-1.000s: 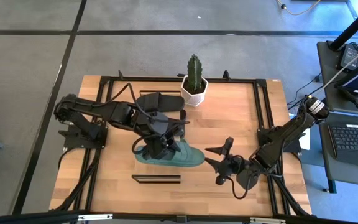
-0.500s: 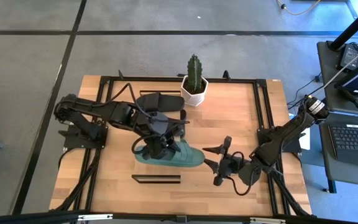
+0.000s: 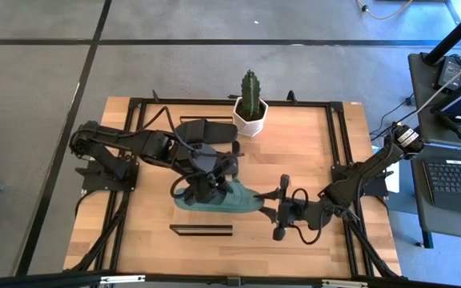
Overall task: Pick and place slides into the shelf
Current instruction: Put the green slides under the shelf
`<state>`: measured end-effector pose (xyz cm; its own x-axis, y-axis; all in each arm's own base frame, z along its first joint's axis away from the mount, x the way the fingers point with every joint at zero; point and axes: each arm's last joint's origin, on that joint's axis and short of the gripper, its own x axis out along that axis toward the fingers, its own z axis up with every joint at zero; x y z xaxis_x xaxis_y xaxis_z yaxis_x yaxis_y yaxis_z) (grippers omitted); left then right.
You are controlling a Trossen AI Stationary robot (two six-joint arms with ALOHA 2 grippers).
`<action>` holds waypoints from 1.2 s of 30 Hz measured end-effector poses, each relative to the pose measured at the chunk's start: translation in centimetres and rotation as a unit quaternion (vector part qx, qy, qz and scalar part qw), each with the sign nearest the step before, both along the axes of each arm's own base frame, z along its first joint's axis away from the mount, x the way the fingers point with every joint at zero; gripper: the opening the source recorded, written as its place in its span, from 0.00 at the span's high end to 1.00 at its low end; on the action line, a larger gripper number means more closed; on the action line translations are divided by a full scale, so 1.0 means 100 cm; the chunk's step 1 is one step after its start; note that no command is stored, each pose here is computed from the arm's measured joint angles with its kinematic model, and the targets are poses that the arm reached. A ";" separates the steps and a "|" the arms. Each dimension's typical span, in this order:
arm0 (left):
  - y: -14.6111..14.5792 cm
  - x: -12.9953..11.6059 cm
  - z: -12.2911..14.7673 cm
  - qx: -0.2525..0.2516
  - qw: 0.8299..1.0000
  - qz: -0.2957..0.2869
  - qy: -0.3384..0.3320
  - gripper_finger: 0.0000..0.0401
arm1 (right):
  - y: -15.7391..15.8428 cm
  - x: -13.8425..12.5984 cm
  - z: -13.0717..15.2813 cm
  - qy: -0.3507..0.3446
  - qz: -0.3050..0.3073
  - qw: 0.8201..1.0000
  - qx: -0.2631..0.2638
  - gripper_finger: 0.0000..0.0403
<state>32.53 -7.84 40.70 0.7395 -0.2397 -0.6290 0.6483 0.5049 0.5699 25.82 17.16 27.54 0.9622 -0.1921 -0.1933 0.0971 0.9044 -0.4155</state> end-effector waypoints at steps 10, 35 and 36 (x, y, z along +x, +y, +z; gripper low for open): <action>0.000 0.000 0.000 0.004 1.000 0.011 0.001 0.90 | 0.003 0.000 0.000 0.008 0.052 0.999 0.012 0.88; -0.001 -0.013 -0.004 -0.011 0.992 0.109 0.057 0.65 | 0.003 0.001 -0.001 0.008 0.048 0.998 0.030 0.88; -0.002 -0.017 -0.002 -0.009 0.991 0.123 0.055 0.63 | 0.003 0.000 -0.001 0.008 0.048 0.998 0.032 0.88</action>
